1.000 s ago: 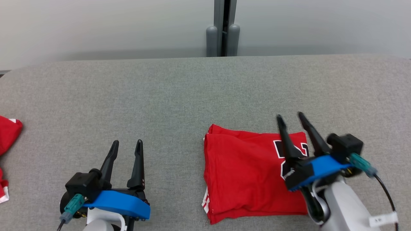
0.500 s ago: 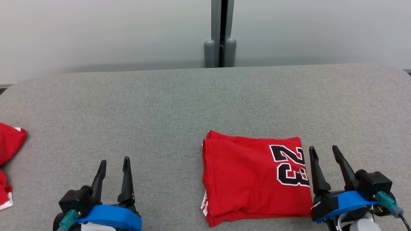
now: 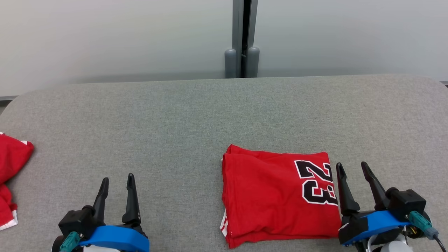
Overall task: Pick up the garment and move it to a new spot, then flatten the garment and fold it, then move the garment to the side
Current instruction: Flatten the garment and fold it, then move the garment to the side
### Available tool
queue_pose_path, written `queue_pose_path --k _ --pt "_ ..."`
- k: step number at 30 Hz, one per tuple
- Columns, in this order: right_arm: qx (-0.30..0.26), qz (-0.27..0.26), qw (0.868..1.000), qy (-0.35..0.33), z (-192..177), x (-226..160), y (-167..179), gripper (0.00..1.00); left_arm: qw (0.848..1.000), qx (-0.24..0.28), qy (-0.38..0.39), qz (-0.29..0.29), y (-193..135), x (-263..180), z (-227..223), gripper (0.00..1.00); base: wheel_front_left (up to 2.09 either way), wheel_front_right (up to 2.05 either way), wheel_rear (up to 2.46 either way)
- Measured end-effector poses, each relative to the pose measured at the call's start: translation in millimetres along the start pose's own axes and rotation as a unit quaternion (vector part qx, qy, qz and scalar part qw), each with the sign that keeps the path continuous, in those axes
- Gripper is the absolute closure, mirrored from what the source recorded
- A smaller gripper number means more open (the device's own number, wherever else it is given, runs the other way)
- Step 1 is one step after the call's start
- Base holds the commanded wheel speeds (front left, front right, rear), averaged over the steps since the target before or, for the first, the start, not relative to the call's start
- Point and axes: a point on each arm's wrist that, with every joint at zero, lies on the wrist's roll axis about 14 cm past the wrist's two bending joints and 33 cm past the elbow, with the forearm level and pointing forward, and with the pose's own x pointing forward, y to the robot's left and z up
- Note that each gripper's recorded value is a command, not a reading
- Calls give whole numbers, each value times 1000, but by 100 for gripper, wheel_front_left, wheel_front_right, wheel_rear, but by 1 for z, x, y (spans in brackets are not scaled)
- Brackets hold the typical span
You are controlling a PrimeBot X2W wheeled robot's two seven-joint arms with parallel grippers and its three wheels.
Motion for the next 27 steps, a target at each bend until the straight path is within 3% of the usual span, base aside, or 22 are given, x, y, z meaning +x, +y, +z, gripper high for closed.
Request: queue_pose_path --k 11,15,27 --pt "-19 -2 1000 20 -11 0 -4 0 1000 1 11 -2 0 0 -8 0 0 0 0" --pt "-21 -3 998 63 -23 7 -5 0 1000 5 10 -2 1 3 -8 0 0 0 0" --pt "-44 -3 960 275 -96 -7 -6 0 1000 8 22 15 13 -1 -17 0 0 0 0"
